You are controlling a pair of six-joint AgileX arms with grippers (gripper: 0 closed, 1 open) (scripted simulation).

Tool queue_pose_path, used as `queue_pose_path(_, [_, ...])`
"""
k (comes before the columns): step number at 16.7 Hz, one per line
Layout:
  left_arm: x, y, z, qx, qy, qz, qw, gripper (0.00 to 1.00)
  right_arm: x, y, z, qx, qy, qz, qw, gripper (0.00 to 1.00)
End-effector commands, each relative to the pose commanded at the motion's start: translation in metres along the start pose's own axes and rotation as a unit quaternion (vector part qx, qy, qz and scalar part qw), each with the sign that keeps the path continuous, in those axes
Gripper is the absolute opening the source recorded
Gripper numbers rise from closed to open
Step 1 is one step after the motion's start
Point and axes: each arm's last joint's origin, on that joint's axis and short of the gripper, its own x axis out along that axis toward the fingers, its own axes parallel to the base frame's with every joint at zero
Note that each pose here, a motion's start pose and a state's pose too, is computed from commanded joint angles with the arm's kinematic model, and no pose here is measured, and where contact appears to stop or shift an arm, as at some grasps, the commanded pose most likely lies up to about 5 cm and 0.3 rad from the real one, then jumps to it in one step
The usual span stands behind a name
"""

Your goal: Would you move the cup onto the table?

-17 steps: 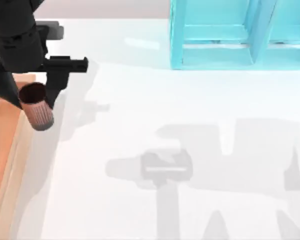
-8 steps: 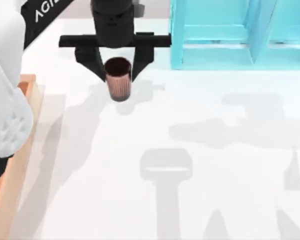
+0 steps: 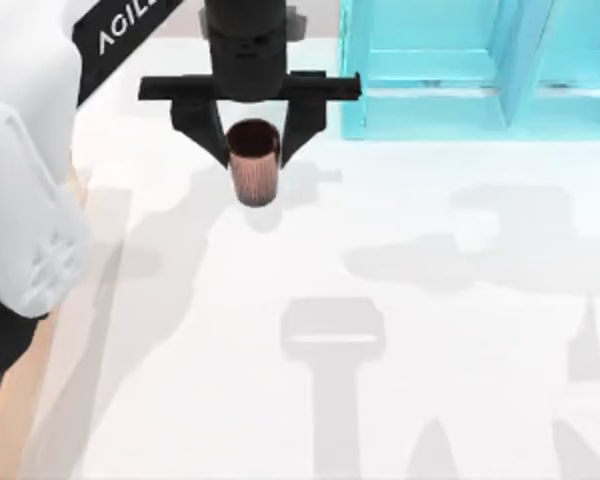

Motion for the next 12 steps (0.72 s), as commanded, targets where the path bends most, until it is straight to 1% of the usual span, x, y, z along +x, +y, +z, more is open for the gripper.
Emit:
queue_pose_path(3, [0.01, -0.001, 0.001, 0.0, -0.004, -0.002, 1.0, 0.0, 0.0, 0.0, 0.0, 0.0, 0.0, 0.0, 1.0, 1.0])
queue_pose_path(9, [0.058, -0.002, -0.001, 0.002, 0.003, 0.002, 1.0, 0.0, 0.0, 0.0, 0.0, 0.0, 0.0, 0.0, 1.0, 1.0])
queue_pose_path(12, [0.064, -0.002, -0.002, 0.001, 0.0, 0.0, 1.0, 0.0, 0.0, 0.0, 0.0, 0.0, 0.0, 0.0, 1.0, 1.0])
